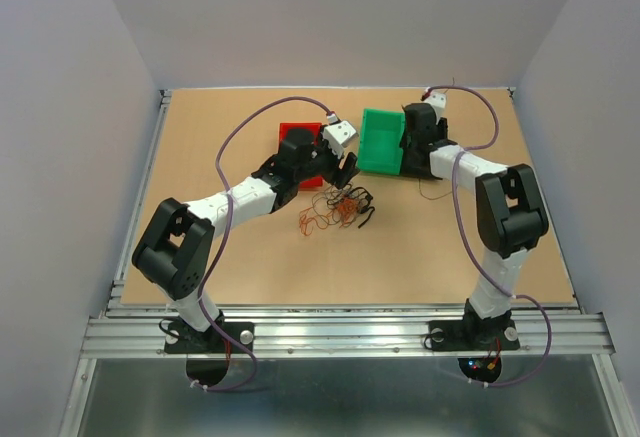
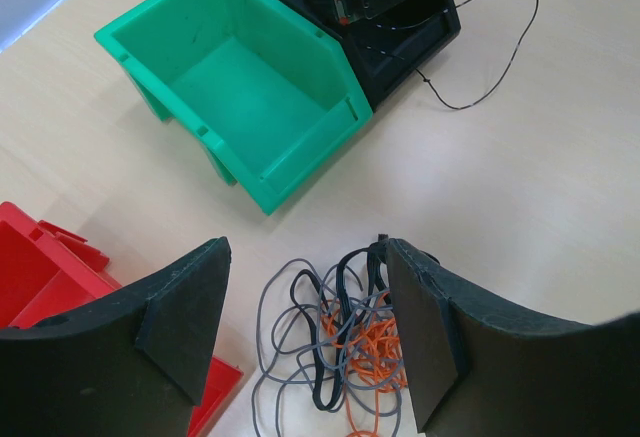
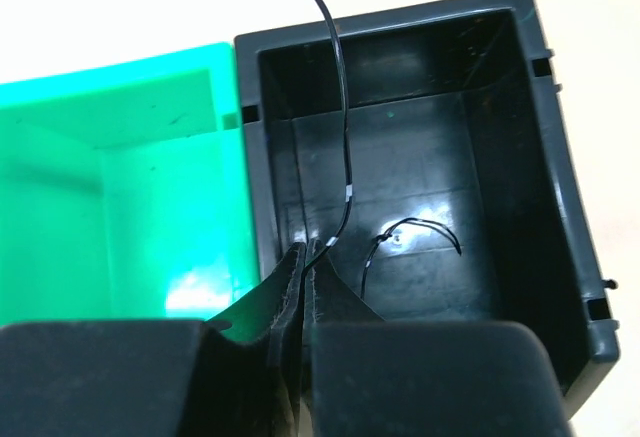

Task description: Untangle the cables

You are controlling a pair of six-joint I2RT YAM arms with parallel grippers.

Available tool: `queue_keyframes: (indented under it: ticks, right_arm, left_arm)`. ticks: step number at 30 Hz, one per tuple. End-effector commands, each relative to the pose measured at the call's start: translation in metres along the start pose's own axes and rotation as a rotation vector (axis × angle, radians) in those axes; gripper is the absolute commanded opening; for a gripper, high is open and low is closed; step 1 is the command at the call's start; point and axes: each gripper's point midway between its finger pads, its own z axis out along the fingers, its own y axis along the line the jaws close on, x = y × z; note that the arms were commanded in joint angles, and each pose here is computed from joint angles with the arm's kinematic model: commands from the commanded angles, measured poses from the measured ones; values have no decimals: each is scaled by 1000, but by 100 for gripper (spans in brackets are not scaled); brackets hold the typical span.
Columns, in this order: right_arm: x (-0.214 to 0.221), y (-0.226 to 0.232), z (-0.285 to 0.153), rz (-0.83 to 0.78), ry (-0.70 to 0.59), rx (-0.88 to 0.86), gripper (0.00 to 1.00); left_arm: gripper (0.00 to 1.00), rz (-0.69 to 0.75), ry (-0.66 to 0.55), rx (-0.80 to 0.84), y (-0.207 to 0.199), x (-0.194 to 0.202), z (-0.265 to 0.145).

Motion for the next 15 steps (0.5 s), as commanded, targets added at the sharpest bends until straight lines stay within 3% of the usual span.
queue_keyframes:
  ticks: [1,5,15]
  right_arm:
    - [-29,13,-19,25,-44,-76,0]
    - [-27,22,-26,38,-9,-136,1]
    - [-25,5,-18,12,-26,-38,7]
  left_arm:
    - [75,35,-66,0,0,-26,-4]
    - [75,33,-64,1,0,-25,-4]
    - [75,33,-65,1,0,-26,-5]
